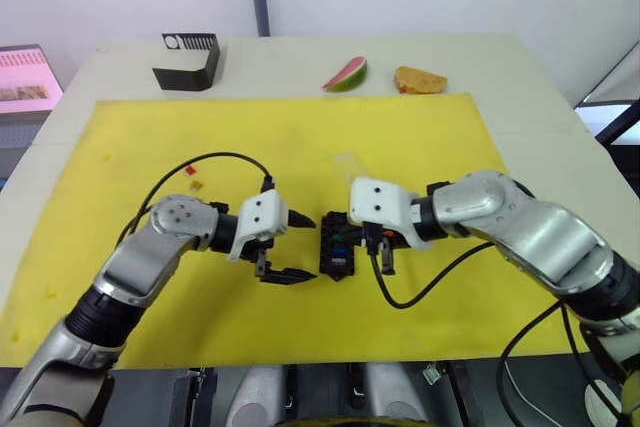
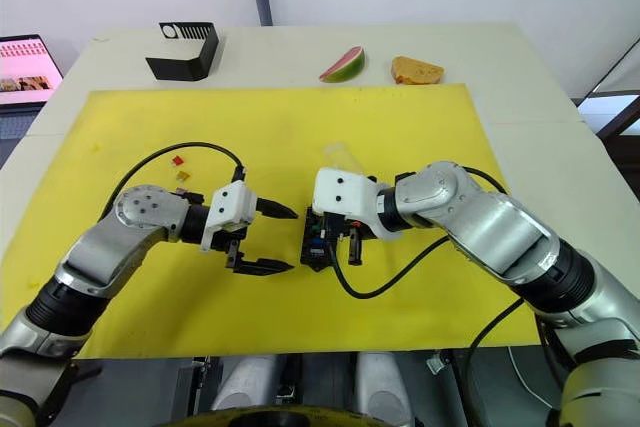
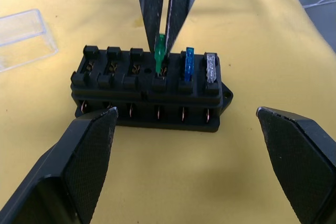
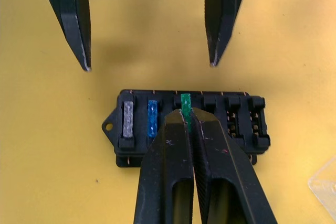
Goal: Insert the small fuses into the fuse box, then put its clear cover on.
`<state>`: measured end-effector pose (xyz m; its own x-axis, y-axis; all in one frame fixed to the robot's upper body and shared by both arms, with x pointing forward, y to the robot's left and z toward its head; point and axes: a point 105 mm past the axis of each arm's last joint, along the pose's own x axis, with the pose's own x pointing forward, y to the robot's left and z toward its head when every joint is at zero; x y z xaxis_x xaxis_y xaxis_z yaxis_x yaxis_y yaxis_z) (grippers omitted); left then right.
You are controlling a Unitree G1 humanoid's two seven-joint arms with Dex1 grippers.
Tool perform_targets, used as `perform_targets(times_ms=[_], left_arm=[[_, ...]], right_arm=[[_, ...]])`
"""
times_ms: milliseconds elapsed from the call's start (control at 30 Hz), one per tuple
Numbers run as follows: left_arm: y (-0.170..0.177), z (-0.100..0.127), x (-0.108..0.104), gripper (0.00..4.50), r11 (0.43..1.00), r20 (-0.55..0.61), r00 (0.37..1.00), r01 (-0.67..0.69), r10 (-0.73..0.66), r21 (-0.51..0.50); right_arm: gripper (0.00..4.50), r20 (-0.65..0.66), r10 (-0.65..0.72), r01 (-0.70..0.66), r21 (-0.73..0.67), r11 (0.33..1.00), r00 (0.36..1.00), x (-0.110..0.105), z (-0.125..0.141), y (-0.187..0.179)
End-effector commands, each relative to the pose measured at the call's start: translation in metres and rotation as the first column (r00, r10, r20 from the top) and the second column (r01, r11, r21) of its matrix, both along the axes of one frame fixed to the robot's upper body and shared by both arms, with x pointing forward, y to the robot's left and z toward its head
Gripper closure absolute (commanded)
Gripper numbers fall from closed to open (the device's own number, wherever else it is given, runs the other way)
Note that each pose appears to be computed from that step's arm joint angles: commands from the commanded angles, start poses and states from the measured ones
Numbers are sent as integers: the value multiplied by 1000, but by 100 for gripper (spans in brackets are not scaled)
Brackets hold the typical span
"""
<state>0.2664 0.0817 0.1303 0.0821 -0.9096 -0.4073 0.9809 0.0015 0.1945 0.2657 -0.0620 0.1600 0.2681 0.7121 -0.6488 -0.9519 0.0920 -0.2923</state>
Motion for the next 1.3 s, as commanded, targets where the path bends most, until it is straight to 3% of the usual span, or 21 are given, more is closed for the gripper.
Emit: perform_targets(times_ms=[33,1300], left_arm=[[-3,9,2,5,1000,36,999,11,-11,-9],[-8,9,7,5,1000,52,999,-4,5,-29]], right_arm=[[450,30,16,-16,2,1000,999,-1,6,3],[450,17,14,-13,-32,999,1000,2,-3,3]])
